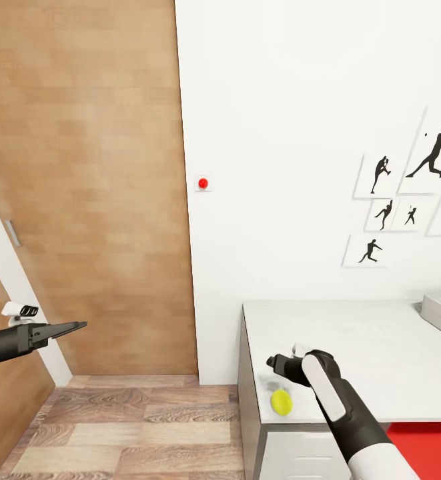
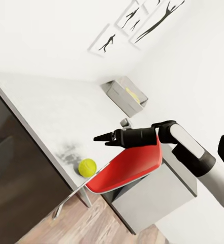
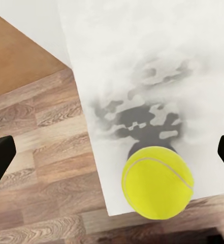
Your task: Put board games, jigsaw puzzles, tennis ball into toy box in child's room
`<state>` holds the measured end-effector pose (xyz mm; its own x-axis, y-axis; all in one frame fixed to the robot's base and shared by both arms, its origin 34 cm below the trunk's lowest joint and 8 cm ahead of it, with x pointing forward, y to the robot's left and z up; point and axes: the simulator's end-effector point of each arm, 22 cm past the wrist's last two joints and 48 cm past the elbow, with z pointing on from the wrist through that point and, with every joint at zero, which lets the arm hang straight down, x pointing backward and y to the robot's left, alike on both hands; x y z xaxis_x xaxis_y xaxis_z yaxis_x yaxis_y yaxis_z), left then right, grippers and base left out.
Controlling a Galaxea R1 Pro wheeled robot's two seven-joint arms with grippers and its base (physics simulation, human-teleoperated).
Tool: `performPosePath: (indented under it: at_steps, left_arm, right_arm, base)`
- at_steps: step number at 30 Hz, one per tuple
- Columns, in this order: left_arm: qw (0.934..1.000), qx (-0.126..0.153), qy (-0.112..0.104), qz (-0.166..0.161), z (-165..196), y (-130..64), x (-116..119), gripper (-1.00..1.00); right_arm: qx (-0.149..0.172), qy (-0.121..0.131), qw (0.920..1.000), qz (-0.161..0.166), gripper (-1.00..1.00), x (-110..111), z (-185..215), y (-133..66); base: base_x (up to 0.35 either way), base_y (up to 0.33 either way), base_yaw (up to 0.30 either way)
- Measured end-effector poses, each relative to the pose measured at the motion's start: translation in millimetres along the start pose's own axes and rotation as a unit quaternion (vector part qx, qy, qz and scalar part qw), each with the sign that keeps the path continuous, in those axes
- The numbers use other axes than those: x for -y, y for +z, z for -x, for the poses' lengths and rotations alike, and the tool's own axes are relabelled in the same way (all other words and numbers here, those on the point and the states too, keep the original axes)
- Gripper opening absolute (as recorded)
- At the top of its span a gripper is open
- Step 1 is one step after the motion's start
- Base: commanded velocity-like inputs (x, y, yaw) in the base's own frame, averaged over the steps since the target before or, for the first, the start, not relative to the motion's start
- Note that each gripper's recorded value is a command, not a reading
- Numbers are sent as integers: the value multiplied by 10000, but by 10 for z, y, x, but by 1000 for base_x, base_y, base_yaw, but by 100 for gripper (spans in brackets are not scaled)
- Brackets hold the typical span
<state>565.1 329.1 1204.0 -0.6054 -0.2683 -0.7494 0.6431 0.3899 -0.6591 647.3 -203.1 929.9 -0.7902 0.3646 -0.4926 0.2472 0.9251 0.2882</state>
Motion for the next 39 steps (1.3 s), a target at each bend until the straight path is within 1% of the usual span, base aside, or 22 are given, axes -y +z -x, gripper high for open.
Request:
performPosePath:
  at_steps: [3,5,9,12,15,20,25,39]
  left_arm:
    - [10000,-1,-1,1,-1,0,-1,100]
    - [10000,-1,1,1,-1,0,-1,100]
    - [10000,-1,2,1,0,0,0,100]
    - [10000,-1,3,1,0,0,0,100]
    - [10000,-3,5,1,-1,1,0,100]
    - [10000,-4,5,3,-2,1,-1,100]
    - [10000,-3,4,3,-1,0,-2,100]
    - [10000,-2,3,3,-2,0,-1,100]
  right_arm:
    - [-26,7,9998,-173,100,78,-10,16]
    - [-55,18,9993,-380,100,157,-34,28]
    - [-99,14,9985,-538,100,166,-81,37]
    - [-112,-43,9976,-683,100,197,-112,50]
    - [-62,-162,9964,-829,100,229,-102,49]
    - [-42,-254,9958,-874,100,170,-125,53]
    - [-78,-284,9956,-885,100,135,-169,69]
    - [-169,-297,9951,-931,100,165,-241,105]
  base:
    - [0,0,0]
    - [0,0,0]
    - [0,0,0]
    - [0,0,0]
    - [0,0,0]
    - [0,0,0]
    - [0,0,0]
    - [0,0,0]
